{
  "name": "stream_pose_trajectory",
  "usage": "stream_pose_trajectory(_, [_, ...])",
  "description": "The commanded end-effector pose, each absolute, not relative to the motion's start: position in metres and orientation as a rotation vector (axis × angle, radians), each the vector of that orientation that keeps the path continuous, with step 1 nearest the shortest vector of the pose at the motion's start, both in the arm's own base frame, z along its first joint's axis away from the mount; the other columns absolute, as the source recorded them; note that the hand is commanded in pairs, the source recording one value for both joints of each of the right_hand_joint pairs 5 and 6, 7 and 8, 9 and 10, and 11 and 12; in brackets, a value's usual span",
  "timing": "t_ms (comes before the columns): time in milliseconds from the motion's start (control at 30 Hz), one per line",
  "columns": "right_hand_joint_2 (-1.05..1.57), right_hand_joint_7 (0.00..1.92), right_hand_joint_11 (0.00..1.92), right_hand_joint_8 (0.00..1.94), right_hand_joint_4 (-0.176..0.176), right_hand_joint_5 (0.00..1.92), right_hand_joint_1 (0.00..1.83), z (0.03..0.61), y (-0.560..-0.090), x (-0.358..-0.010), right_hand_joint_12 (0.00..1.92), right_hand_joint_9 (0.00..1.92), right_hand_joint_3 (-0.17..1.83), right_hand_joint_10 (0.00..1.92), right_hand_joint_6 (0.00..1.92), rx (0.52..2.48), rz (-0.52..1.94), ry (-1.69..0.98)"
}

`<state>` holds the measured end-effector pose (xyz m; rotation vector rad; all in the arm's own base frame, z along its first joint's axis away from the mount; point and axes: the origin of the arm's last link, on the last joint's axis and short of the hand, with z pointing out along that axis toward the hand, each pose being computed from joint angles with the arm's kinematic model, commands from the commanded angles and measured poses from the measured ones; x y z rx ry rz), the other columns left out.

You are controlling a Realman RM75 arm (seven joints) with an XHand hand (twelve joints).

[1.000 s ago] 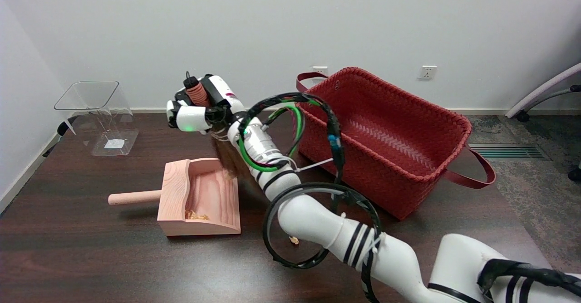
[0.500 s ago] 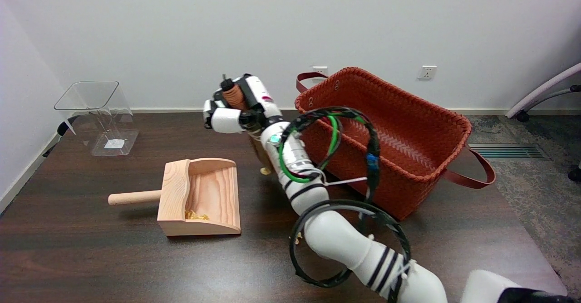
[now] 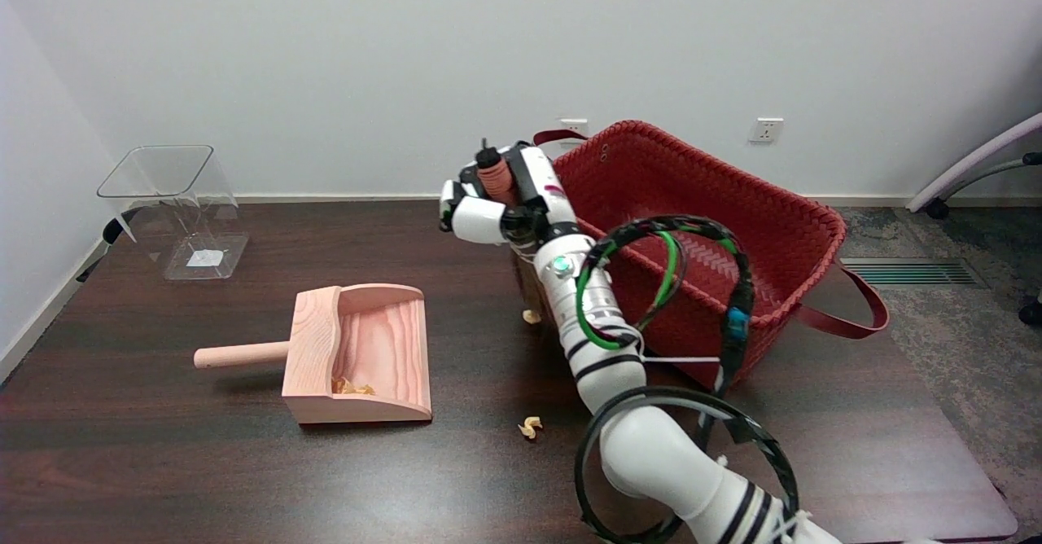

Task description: Sweep the paper balls into the dustpan.

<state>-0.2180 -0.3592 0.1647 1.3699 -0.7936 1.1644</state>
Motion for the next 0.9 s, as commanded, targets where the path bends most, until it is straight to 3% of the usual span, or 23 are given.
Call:
stream_pose_trajectory(33, [0.75, 1.92, 1.92, 1.92, 0.0, 1.92, 1.12, 0.195, -0.317, -0.239, 1.92, 1.92, 1.23, 1.92, 1.92, 1.199, 1.18, -0.766])
stream_pose_trajectory(500, [0.74, 1.92, 1.92, 1.92, 0.0, 1.92, 1.13, 0.173, -0.292, -0.265, 1.92, 1.92, 1.23, 1.92, 1.92, 1.084, 1.172, -0.868])
stream_pose_trajectory(900, [0.77, 1.92, 1.92, 1.92, 0.0, 1.92, 1.12, 0.134, -0.282, -0.264, 1.92, 1.92, 1.2, 1.92, 1.92, 1.016, 1.216, -1.003])
